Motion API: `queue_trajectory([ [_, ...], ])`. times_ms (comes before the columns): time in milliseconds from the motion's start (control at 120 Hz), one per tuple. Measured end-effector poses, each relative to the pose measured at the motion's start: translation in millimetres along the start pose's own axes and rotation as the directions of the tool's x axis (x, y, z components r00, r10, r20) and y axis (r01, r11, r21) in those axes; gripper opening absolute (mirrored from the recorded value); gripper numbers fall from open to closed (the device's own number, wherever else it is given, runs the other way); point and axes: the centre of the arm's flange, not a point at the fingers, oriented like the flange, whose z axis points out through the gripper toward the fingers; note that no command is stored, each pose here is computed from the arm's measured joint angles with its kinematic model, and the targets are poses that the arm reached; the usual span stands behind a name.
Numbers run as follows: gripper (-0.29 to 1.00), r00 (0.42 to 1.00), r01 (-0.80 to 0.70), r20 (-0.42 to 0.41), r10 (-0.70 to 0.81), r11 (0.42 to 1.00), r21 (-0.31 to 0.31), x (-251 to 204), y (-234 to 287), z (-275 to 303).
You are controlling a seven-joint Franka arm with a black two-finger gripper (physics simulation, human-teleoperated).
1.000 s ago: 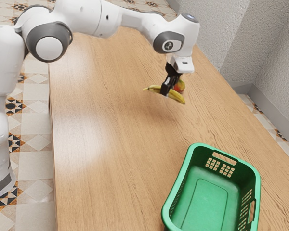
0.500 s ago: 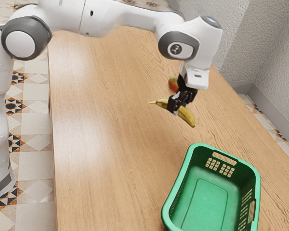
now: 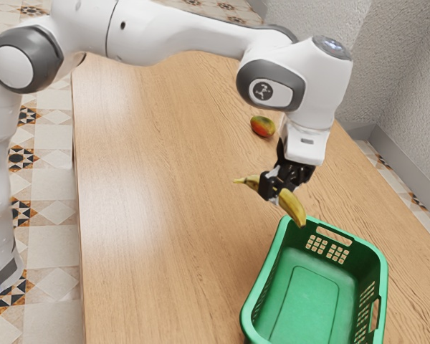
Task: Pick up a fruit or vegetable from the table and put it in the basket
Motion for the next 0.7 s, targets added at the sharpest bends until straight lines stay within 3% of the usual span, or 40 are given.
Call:
queue_trajectory([
  [700, 0.18, 0.991, -0.032, -0.125, 0.039, 0.998, 0.059, 86.6, 35.9, 12.5],
])
